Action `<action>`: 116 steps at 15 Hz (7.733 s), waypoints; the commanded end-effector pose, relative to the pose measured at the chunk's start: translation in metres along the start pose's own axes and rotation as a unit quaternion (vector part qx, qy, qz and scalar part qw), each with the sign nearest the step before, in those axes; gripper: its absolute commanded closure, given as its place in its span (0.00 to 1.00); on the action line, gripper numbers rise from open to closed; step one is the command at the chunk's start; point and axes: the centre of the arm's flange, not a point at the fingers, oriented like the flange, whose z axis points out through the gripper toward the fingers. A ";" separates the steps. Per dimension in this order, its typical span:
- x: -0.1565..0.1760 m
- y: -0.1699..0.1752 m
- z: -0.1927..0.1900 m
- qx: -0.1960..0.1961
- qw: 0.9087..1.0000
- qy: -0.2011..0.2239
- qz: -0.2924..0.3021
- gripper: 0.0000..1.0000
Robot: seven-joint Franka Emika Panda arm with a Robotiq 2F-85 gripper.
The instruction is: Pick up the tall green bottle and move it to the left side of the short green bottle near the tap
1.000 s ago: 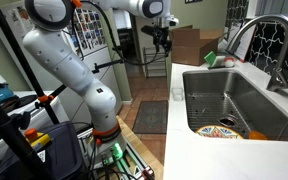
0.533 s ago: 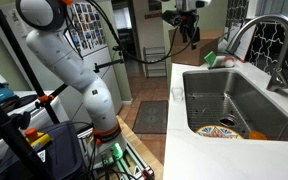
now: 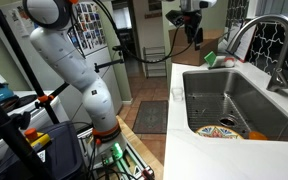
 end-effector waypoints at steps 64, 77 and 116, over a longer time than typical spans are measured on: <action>0.267 0.279 0.121 -0.197 0.969 0.122 0.086 0.00; 0.276 0.286 0.137 -0.174 0.969 0.145 0.098 0.01; 0.244 0.295 0.056 -0.182 0.951 0.170 0.185 0.00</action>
